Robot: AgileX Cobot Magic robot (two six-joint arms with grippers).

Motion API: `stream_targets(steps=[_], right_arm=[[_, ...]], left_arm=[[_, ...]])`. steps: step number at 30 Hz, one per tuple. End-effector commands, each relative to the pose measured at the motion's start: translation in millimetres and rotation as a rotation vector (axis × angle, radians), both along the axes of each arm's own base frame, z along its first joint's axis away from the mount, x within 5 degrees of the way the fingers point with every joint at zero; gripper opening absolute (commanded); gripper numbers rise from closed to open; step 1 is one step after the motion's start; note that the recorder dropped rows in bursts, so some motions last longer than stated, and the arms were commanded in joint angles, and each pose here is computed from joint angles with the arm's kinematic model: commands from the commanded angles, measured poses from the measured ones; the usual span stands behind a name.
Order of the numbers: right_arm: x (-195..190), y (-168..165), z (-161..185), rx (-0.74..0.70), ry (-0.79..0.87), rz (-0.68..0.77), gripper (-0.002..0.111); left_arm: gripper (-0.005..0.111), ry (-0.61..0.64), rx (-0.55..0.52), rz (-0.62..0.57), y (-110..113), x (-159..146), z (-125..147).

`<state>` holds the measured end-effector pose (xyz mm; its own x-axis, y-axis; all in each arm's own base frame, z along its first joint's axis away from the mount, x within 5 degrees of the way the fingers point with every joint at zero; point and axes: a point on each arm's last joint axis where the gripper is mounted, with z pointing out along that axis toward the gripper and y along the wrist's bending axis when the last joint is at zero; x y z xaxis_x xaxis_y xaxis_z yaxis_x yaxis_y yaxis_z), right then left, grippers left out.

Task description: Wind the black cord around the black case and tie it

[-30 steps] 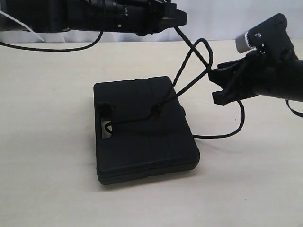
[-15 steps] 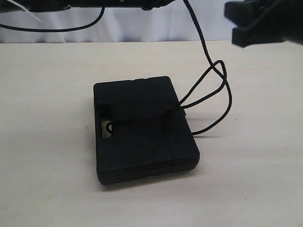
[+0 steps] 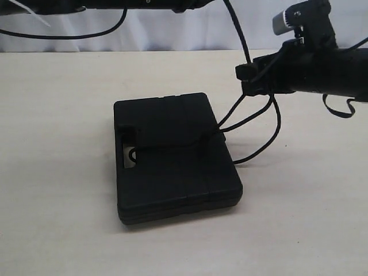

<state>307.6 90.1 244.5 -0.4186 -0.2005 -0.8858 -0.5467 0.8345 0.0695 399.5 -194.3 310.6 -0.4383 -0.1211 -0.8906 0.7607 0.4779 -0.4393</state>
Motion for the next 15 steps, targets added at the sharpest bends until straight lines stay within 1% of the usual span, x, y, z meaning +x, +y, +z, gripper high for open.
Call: stream_targets(steps=[1, 3, 4, 5, 6, 7, 9, 10, 11, 12, 13, 14, 15], right_arm=[[15, 2, 3, -0.018, -0.029, 0.005, 0.040], [20, 3, 6, -0.014, -0.040, 0.008, 0.028], [20, 3, 6, -0.014, -0.041, 0.008, 0.010], [20, 3, 6, -0.010, -0.038, 0.006, 0.005], [20, 3, 8, 0.014, -0.026, -0.009, 0.004], [19, 3, 11, 0.039, -0.021, -0.022, 0.004], [13, 2, 25, 0.059, -0.053, -0.029, 0.004], [10, -1, 34, 0.059, -0.077, -0.044, 0.004], [8, -6, 40, 0.044, -0.093, -0.099, 0.004], [6, -11, 46, 0.026, -0.107, -0.148, 0.004], [5, -18, 49, 0.001, -0.116, -0.215, 0.004], [5, -22, 50, -0.018, -0.118, -0.258, 0.004], [5, -25, 51, -0.035, -0.121, -0.290, 0.004]], left_arm=[[0.000, -0.016, -0.026, -0.040, -2, -4, 6], [0.000, -0.016, -0.028, -0.044, -3, -4, 6], [0.000, -0.017, -0.029, -0.046, -3, -4, 6], [0.001, -0.021, -0.027, -0.047, -3, -4, 6], [0.008, -0.038, -0.014, -0.050, -3, -4, 6], [0.018, -0.070, 0.031, -0.061, -1, -5, 6], [0.038, -0.100, 0.179, -0.079, 12, -6, 3], [0.047, -0.068, 0.237, -0.070, 23, -7, 3], [0.053, -0.051, 0.332, -0.069, 36, -10, 4], [0.056, -0.022, 0.419, -0.067, 48, -13, 3], [0.057, 0.038, 0.515, -0.061, 62, -17, 1], [0.056, 0.101, 0.632, -0.059, 75, -19, -6], [0.056, 0.234, 0.732, -0.037, 89, -23, -17]])
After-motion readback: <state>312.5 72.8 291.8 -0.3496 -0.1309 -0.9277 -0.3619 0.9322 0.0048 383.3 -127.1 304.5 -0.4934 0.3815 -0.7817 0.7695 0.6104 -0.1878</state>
